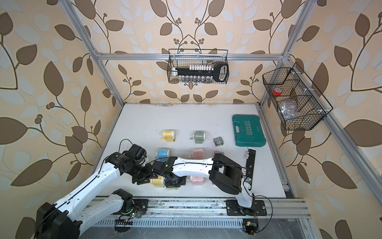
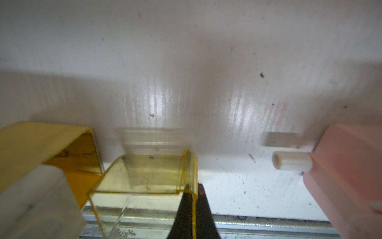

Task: Put the tray back into the pencil sharpener
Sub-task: Close the container of the pencil sharpener.

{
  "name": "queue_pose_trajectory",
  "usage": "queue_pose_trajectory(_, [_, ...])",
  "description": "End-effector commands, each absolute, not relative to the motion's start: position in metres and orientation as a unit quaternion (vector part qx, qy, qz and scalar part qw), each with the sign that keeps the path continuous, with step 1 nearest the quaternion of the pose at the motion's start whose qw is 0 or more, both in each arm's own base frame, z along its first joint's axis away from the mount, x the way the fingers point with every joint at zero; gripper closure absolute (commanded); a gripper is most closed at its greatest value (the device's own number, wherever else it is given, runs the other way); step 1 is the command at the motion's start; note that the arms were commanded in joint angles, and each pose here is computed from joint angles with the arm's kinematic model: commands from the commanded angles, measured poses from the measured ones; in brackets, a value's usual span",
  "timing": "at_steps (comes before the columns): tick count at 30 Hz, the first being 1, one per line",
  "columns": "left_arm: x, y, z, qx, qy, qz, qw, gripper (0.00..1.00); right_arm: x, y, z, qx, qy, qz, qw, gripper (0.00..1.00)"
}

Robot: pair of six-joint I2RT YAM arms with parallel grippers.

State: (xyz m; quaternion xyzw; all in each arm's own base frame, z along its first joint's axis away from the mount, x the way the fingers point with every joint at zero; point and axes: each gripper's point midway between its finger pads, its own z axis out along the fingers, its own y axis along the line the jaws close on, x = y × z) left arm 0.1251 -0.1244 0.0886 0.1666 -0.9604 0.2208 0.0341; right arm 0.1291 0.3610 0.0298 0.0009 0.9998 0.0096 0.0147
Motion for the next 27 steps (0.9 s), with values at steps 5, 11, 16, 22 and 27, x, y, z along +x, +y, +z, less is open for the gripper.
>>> queue_pose_trajectory(5, [0.1186,-0.1214,0.0828,0.168,-0.963,0.207,0.045,0.5,0.1284,0.369,0.0307,0.008,1.0,0.011,0.011,1.0])
queue_pose_trajectory(11, [0.1181,-0.1205,0.0829,0.169,-0.963,0.204,0.044,0.49,0.1294,0.3663,0.0289,0.014,1.0,0.001,0.012,1.0])
queue_pose_trajectory(16, [0.1169,-0.1173,0.0818,0.174,-0.964,0.194,0.045,0.49,0.129,0.3653,0.0241,0.015,1.0,-0.008,0.008,1.0])
queue_pose_trajectory(22, [0.1155,-0.1142,0.0819,0.18,-0.965,0.184,0.045,0.48,0.1302,0.366,0.0235,0.015,1.0,-0.01,0.009,1.0])
queue_pose_trajectory(27, [0.1139,-0.112,0.081,0.185,-0.966,0.177,0.047,0.47,0.1297,0.3668,0.023,0.014,1.0,-0.011,0.006,0.97])
